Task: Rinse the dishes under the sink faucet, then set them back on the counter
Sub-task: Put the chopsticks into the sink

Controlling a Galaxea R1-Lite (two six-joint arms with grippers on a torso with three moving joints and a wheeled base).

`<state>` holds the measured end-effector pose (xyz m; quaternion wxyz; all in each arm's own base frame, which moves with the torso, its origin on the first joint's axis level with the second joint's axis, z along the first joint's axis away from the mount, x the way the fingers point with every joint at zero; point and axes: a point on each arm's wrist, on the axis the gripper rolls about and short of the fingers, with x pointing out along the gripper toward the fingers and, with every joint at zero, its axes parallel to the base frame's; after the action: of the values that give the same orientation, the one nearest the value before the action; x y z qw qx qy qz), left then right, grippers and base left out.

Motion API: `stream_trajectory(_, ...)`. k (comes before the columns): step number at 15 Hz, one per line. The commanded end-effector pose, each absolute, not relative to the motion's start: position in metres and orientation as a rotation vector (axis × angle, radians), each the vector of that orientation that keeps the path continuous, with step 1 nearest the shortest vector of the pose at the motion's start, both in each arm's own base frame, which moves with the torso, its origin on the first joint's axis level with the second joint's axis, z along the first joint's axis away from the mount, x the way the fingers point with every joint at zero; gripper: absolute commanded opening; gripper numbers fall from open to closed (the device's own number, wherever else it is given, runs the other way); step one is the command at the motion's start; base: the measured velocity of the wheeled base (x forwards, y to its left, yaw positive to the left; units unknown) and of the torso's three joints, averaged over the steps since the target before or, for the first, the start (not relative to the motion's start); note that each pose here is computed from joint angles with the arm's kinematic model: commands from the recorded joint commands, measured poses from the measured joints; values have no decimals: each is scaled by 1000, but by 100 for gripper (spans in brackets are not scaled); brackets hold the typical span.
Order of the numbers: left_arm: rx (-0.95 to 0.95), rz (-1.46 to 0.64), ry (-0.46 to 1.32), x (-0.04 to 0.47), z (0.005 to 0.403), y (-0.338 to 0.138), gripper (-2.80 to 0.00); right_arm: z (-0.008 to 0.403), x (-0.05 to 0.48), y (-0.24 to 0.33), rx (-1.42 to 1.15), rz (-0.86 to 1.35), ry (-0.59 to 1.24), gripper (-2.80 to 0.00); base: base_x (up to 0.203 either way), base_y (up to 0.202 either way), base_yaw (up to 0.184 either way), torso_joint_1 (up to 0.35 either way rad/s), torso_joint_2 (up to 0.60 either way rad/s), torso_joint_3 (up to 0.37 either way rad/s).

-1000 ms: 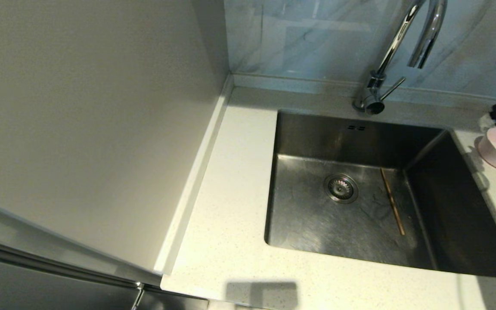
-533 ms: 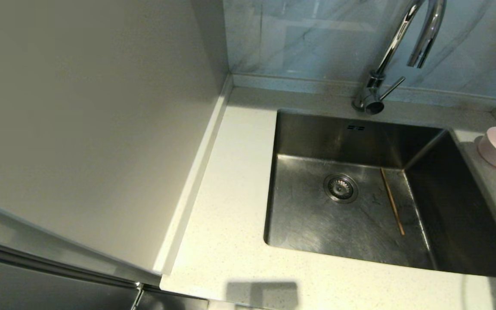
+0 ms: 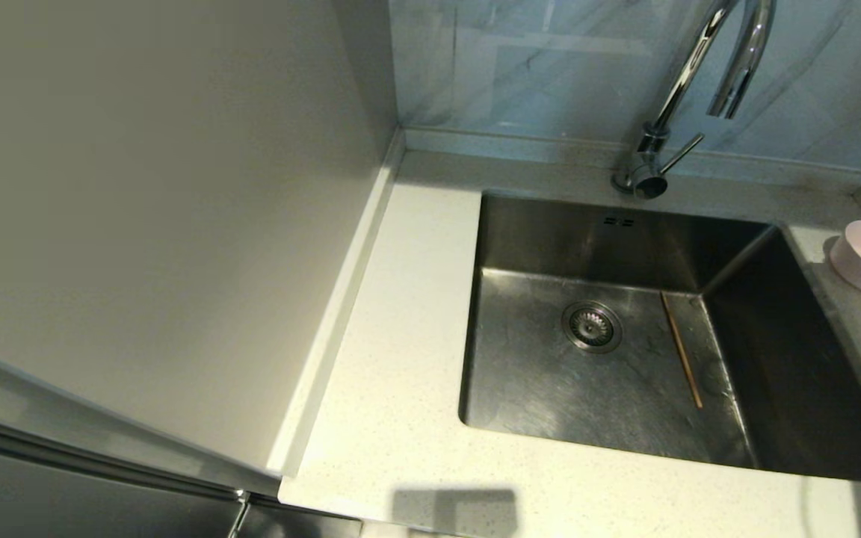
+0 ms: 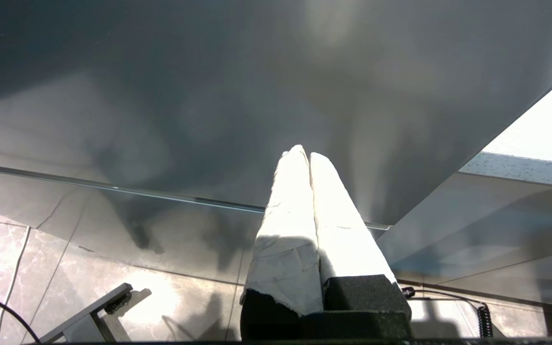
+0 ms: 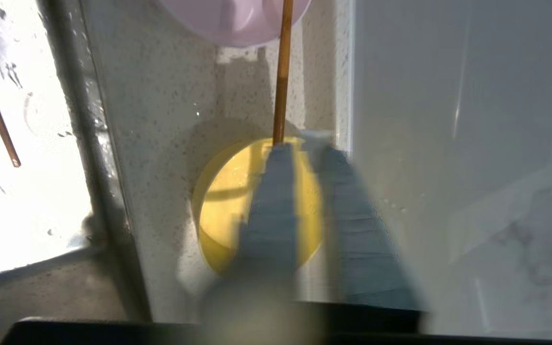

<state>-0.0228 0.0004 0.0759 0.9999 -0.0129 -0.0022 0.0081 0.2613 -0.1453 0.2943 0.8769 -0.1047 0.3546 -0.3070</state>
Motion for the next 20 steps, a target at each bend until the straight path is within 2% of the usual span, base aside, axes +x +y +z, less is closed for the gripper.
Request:
stream_trajectory(1, -26, 17, -8, -23, 76, 0, -280, 287, 264, -147, -219, -638, 756, 0, 0, 0, 0, 0, 0, 0)
stream_trajectory(14, -26, 17, -8, -23, 76, 0, -280, 250, 285, -158, -188, -618, 861, 0, 0, 0, 0, 0, 0, 0)
stream_trajectory(20, -26, 17, -8, -23, 76, 0, -280, 241, 310, -172, -188, -627, 834, 0, 0, 0, 0, 0, 0, 0)
